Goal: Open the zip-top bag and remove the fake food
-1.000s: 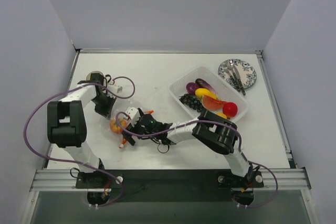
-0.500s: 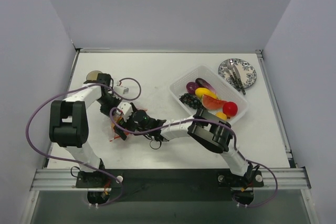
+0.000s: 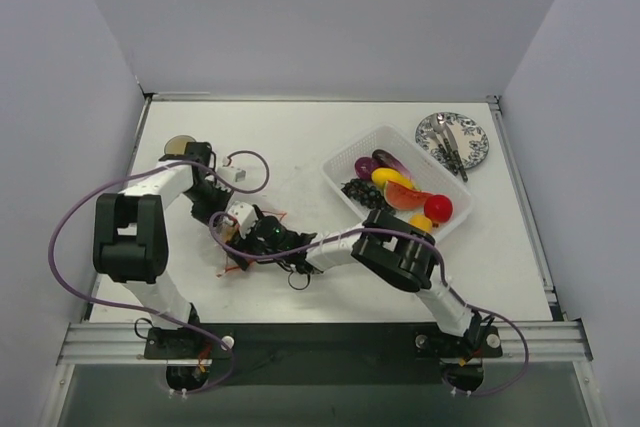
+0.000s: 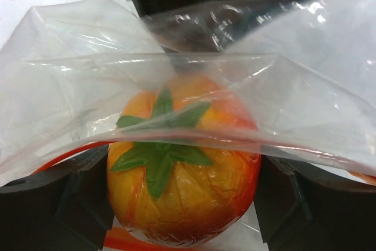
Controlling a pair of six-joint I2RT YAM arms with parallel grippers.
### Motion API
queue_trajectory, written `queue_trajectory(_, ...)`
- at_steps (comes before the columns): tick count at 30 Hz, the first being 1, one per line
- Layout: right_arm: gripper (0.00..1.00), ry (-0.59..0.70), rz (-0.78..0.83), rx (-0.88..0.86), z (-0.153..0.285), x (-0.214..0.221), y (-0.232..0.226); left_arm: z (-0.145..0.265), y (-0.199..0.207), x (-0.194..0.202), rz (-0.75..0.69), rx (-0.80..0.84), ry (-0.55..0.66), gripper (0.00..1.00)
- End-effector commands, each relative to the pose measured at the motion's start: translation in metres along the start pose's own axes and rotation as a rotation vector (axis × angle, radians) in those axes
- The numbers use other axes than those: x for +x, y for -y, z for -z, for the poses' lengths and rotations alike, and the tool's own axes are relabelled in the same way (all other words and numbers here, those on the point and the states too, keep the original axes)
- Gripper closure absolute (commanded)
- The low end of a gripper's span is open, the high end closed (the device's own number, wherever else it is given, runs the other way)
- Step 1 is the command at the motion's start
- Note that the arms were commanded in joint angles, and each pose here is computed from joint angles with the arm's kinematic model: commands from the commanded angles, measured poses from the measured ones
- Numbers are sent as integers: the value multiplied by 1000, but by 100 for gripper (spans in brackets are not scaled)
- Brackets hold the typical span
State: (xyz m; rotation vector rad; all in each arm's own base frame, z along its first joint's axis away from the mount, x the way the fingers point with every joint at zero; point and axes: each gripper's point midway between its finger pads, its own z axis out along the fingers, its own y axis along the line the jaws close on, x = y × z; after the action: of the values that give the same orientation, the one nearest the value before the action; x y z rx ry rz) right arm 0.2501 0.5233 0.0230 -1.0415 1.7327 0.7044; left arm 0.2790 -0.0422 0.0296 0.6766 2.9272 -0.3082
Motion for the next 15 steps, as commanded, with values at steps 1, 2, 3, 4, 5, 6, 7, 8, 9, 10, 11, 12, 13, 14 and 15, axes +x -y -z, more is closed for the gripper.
queue_trajectory(1,27,167,-13,70,35,-69,19,9,-12,5,21,-13,23,100)
queue_trajectory(2,28,146,-5,98,44,-57,25,12,-26,8,55,-18,34,100)
queue_trajectory(3,30,147,-7,126,52,-58,30,13,-31,9,71,-17,35,100)
queue_trajectory(4,30,172,-12,139,65,-71,34,12,-36,11,87,-7,32,100)
queue_trajectory(5,31,143,-9,155,75,-57,38,16,-44,9,96,-15,46,100)
queue_trajectory(6,31,134,-13,173,84,-53,43,18,-53,11,122,-22,51,100)
queue_trajectory(7,31,164,-19,201,98,-65,49,19,-58,10,132,-30,60,100)
queue_trajectory(8,31,164,-22,226,106,-64,55,21,-61,8,139,-35,69,100)
queue_trajectory(9,30,127,-20,253,116,-48,65,22,-62,6,139,-39,76,100)
queue_trajectory(10,29,146,-30,291,128,-58,74,22,-62,2,139,-41,84,100)
queue_trajectory(11,29,138,-32,316,135,-56,83,21,-59,0,144,-33,88,100)
queue_trajectory(12,28,106,-33,346,143,-47,92,22,-58,-4,142,-36,95,100)
queue_trajectory(13,28,123,-52,410,157,-55,115,21,-53,-9,130,-31,95,100)
queue_trajectory(14,28,125,-69,457,166,-56,130,22,-49,-13,130,-28,101,100)
queue_trajectory(15,28,105,-89,502,175,-52,146,21,-44,-16,119,-26,101,100)
